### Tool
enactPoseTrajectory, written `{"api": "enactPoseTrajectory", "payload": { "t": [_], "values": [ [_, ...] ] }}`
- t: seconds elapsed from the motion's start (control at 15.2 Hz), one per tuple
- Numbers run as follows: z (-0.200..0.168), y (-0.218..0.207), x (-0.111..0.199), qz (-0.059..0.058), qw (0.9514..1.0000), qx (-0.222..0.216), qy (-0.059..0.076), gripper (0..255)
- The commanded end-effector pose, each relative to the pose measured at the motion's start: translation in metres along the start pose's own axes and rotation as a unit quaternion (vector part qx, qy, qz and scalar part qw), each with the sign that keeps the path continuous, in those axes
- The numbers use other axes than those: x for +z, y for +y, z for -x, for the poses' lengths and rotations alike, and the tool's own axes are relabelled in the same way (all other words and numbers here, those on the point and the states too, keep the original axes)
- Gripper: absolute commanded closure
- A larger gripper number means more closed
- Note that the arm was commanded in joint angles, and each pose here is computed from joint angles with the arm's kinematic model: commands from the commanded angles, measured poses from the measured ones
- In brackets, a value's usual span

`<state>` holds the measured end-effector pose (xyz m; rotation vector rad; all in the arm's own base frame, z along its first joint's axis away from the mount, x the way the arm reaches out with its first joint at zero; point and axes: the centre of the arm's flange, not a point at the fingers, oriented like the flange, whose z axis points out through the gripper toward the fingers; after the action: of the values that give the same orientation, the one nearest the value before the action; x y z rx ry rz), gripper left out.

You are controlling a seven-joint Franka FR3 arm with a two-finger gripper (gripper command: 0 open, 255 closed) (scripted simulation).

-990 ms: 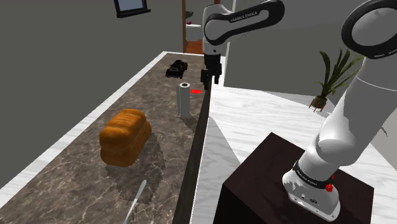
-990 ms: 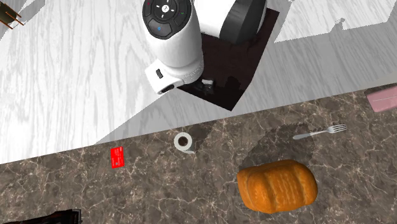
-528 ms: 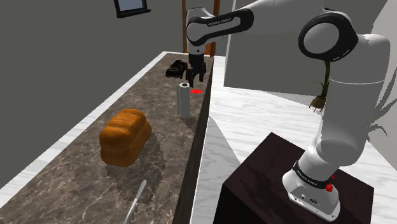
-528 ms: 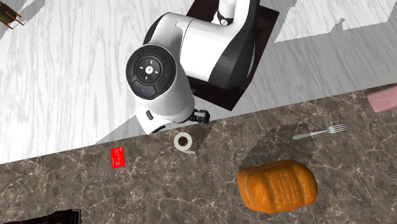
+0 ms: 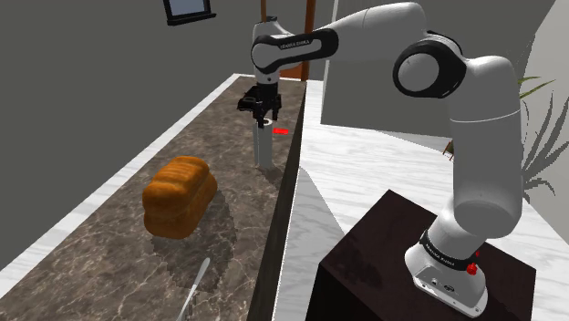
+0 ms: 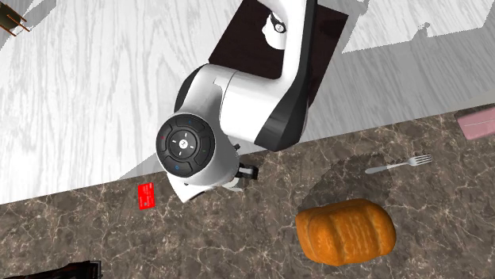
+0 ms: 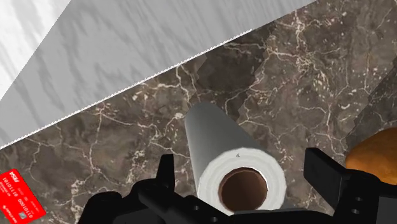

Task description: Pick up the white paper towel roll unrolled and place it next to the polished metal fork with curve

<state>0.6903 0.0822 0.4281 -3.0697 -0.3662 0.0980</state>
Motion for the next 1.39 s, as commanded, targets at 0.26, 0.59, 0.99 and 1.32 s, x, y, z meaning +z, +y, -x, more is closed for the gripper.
{"api": "enactPoseTrajectory", "payload": {
  "t": [0.26,0.59,0.99,1.32],
  "values": [
    [-0.001,-0.001,0.024,0.000,1.0000,0.000,0.000,0],
    [-0.001,-0.001,0.024,0.000,1.0000,0.000,0.000,0],
    [-0.001,-0.001,0.024,0.000,1.0000,0.000,0.000,255],
    [-0.001,-0.001,0.024,0.000,1.0000,0.000,0.000,255]
  ]
}}
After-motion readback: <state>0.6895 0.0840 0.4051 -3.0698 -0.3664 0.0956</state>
